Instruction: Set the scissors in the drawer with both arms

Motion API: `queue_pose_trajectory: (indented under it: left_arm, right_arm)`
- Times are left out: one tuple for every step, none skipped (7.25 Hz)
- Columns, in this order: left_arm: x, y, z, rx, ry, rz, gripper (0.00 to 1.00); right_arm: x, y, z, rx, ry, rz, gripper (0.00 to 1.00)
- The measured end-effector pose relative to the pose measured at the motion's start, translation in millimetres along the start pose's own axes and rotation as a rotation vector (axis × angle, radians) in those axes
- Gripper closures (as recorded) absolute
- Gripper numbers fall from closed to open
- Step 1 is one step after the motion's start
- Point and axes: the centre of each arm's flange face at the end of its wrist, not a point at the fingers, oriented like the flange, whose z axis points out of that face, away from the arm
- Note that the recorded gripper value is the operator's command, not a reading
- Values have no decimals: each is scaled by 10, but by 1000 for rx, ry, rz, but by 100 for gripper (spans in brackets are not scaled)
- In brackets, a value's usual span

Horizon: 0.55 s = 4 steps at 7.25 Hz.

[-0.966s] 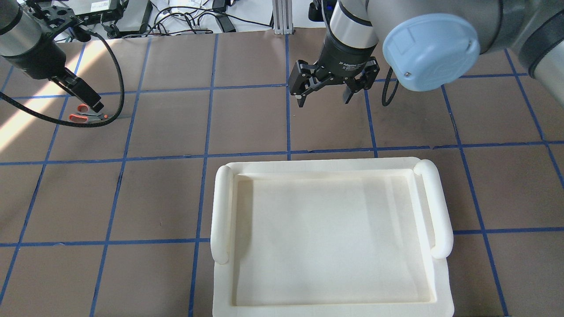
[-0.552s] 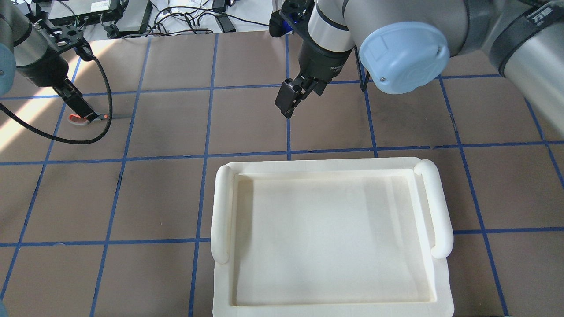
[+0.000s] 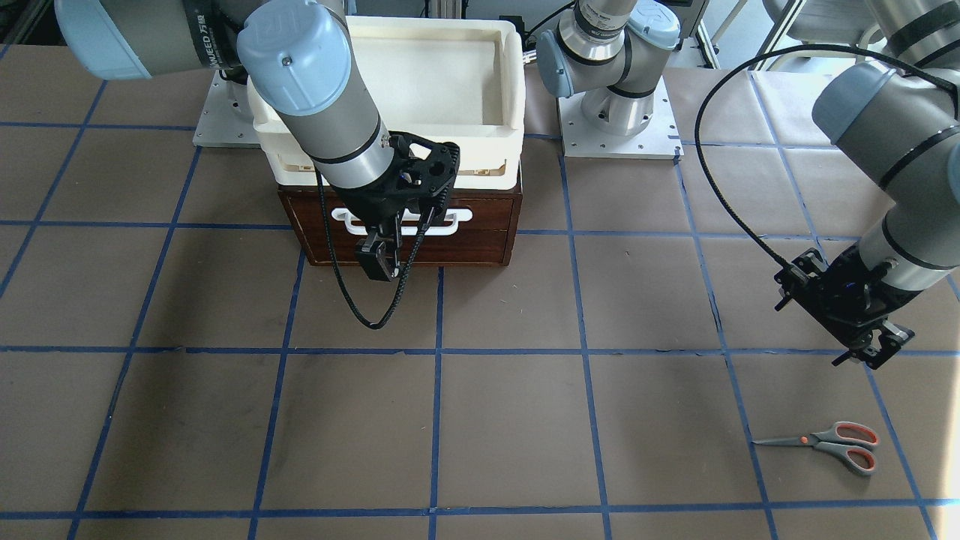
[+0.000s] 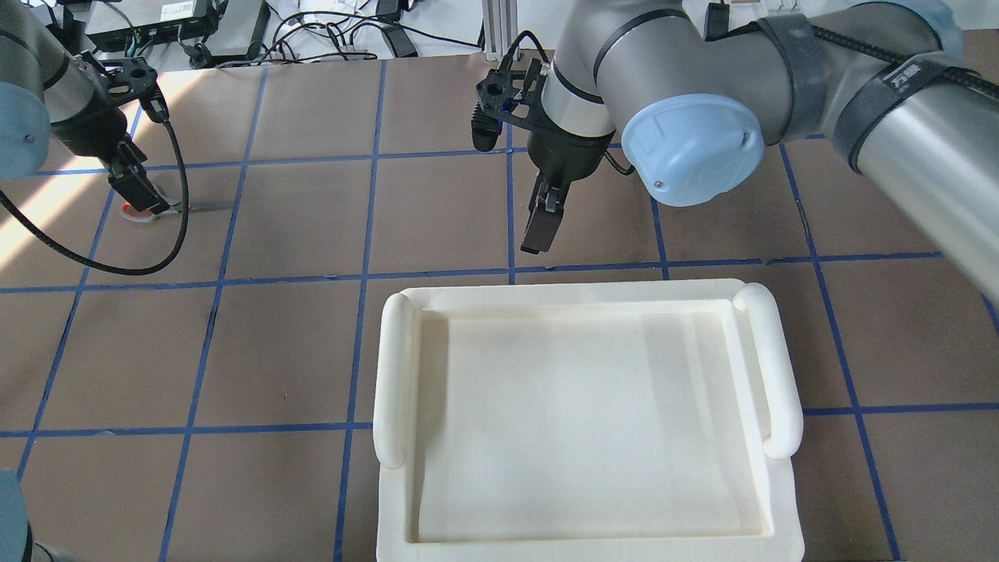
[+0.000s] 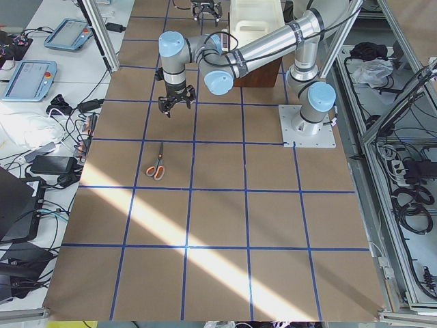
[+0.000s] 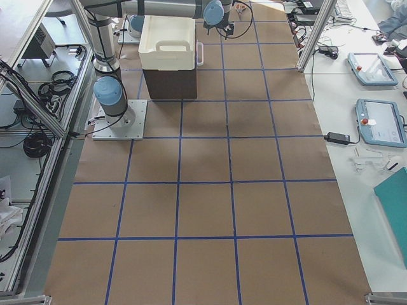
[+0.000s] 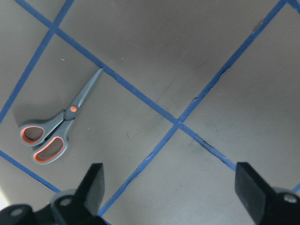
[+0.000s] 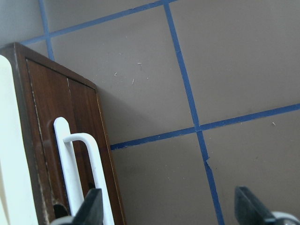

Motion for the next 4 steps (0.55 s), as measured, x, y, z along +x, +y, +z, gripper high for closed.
queue_pose_trajectory:
  left_arm:
    - [-156,126,193,1,-8,85,0]
    - [-288,205,388,3,-13,168,0]
    - [-432,242,538,5,-16,233,0]
    - [-605,262,651,5,-16,272,0]
  right_arm:
    - [53,27,86,-27,0,-59,0]
    - [152,28,186,-55,-24,-134,0]
    - [277,-2,233,-87,-78,-204,0]
    - [402,-43,255,-122,-152,-242,0]
